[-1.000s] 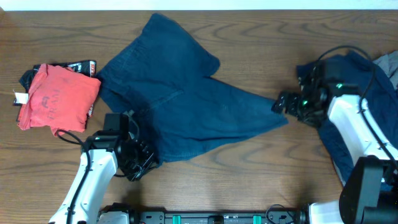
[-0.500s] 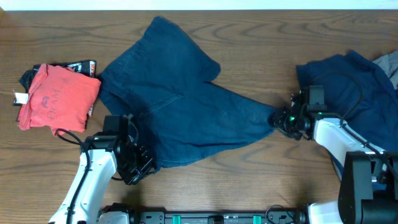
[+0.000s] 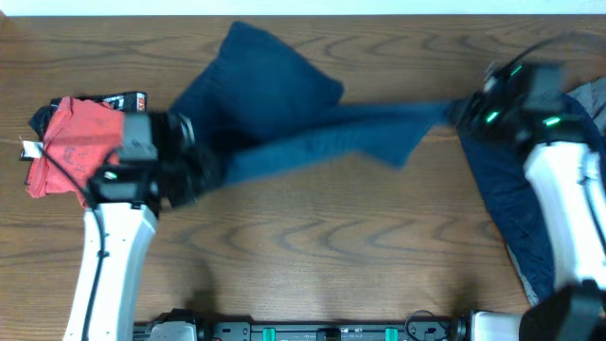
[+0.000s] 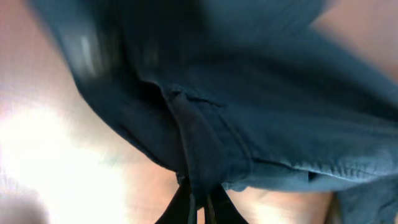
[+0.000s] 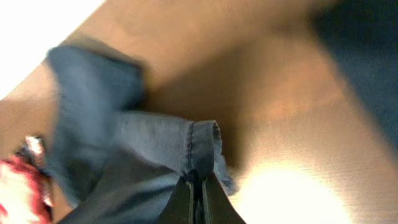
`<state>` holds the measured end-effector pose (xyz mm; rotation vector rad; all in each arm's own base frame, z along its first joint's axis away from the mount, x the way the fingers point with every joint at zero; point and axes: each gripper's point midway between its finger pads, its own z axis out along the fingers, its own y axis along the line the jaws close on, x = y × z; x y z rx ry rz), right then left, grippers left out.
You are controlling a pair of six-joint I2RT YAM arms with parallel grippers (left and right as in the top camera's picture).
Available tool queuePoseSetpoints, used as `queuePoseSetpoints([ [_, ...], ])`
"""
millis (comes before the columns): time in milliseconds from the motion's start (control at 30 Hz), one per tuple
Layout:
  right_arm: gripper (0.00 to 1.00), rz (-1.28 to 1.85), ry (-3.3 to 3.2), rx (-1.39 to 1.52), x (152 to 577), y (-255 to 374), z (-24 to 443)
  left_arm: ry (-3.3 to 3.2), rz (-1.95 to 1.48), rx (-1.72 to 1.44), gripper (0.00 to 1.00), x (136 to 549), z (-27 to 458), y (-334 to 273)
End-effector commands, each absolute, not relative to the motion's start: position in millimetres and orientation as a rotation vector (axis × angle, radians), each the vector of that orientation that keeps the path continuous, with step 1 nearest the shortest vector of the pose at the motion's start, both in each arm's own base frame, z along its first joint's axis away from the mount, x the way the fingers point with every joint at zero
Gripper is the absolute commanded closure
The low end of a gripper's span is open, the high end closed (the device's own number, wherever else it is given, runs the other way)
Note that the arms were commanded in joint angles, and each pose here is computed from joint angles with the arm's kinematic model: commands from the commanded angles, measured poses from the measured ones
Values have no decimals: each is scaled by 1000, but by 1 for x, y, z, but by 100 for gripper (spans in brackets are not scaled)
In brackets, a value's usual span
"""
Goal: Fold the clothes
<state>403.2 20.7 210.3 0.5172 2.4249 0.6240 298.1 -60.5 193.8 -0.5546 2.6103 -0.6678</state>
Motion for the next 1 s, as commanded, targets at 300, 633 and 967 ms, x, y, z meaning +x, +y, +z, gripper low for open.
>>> queuePoseSetpoints([
  [300,99,310,2110,392,386,-41,398,2140,-519,-277,94,333,386,-41],
  [633,99,292,2232,395,367,-38,375,2337,-625,-275,94,304,351,-62],
  [967,99,268,2336,407,366,-41,348,2738,-861,-162,36,292,251,-153],
])
